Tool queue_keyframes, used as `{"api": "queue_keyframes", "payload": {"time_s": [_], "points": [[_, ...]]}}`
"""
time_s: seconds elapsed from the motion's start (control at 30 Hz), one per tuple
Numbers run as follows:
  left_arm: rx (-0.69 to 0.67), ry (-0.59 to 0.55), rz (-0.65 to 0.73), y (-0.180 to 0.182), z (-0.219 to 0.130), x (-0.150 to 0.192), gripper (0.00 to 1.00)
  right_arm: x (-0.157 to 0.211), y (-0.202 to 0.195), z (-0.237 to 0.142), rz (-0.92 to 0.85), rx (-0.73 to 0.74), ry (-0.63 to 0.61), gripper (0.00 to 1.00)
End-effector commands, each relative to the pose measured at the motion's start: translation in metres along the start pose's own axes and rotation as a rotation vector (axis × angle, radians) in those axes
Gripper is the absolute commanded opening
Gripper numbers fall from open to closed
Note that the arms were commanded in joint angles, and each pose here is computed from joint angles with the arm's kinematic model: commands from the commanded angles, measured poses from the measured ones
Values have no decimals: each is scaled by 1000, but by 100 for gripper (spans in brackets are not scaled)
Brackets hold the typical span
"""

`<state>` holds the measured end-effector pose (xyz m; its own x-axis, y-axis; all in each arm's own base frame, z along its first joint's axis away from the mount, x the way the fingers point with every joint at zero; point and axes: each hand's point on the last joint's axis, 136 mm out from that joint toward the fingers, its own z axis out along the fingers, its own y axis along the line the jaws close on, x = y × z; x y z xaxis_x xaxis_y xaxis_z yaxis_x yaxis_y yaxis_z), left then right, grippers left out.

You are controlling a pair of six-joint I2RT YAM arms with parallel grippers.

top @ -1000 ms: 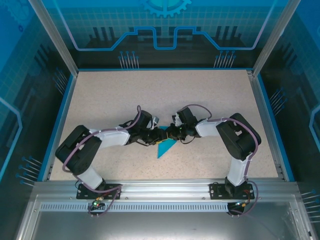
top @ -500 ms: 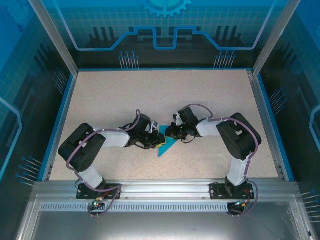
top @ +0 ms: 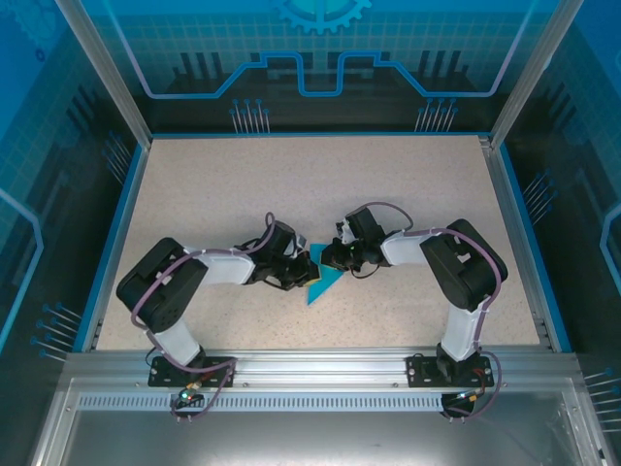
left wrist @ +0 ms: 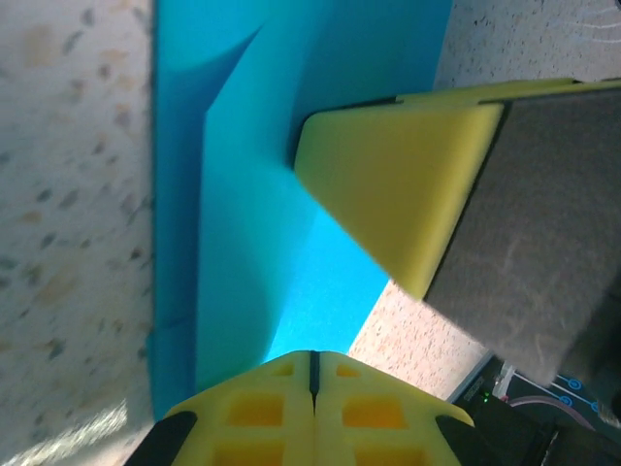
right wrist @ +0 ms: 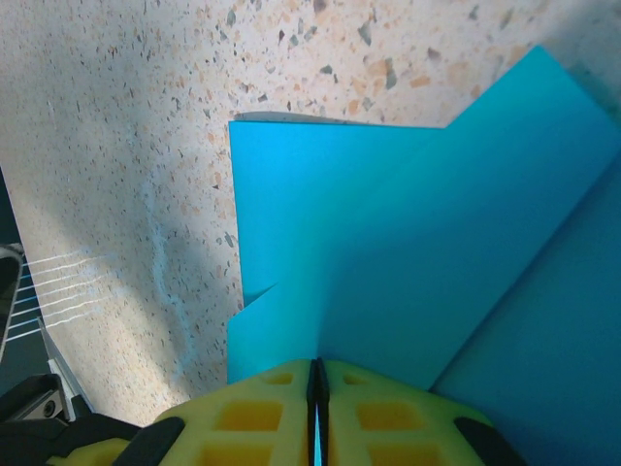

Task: Fold a paper plane with a square sheet of paper (pick it up from the middle)
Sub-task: Fourth fold the wing at the center of the table.

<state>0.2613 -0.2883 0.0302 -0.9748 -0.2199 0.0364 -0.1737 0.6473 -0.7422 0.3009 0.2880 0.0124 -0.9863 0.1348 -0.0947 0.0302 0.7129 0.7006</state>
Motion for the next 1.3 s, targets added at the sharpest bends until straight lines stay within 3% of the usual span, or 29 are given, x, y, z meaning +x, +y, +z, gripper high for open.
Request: {"api": "queue_keyframes", "payload": {"time_s": [0.0,0.2,0.57,1.0,1.27], "points": [[-3,7,5,-7,11,-1,0,16,-28,10,40,88,36,12],[-97,23,-38,22,14,8,0,17,-28,10,42,88,38,12],[-133,123,-92,60,6,68,4,17,-29,9,41,98,37,13],[-145,170,-126,79,-9,95,9,16,-26,6,36,95,34,13],[-97,228,-57,64,-20,108,11,17,-21,5,28,88,37,14]]}}
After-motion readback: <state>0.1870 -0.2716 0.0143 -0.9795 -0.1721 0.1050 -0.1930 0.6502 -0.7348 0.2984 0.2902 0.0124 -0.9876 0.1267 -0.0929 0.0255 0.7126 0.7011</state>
